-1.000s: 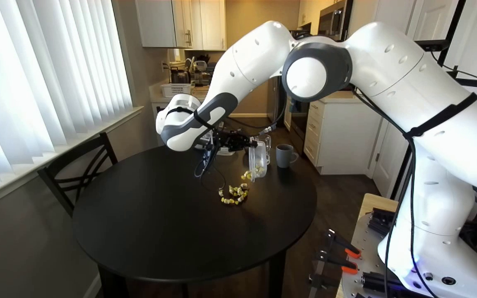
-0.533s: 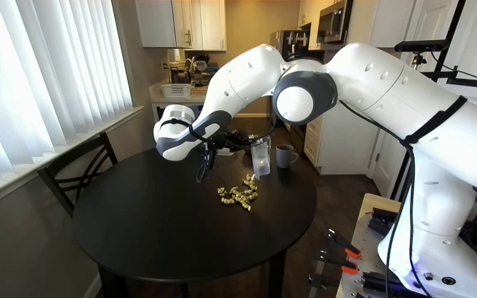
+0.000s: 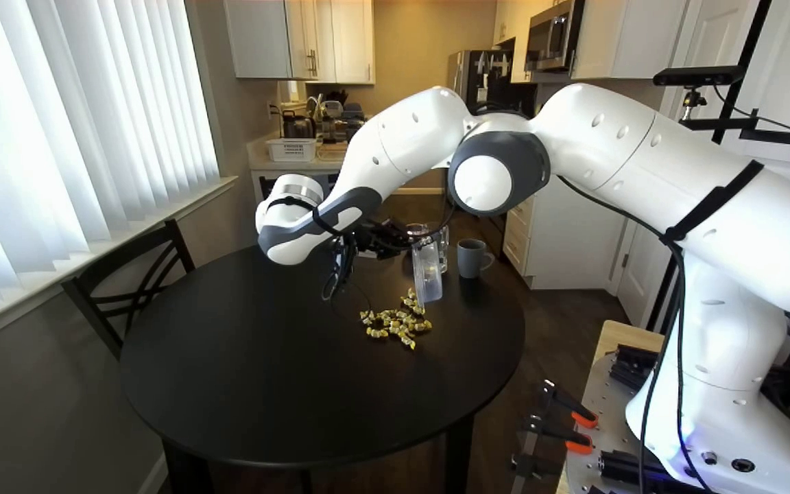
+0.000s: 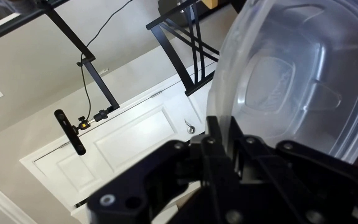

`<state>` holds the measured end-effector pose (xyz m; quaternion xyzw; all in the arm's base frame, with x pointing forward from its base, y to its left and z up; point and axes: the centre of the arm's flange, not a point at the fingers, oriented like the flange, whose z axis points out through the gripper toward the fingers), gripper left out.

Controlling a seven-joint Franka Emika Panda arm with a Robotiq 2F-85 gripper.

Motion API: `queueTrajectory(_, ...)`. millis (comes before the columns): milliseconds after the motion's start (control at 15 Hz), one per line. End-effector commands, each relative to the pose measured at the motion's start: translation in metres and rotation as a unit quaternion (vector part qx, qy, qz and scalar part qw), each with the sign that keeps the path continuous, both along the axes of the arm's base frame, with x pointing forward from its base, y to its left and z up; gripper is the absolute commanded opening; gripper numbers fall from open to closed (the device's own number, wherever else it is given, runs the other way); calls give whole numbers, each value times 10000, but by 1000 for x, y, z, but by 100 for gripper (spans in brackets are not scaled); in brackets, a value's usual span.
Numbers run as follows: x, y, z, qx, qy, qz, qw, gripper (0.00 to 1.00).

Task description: Pour the candy out of the clear container and onto the table.

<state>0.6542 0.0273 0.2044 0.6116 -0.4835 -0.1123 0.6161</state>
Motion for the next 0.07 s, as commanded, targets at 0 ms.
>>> queueTrajectory(0,6,-5,8,540,-23,-122,9985,2)
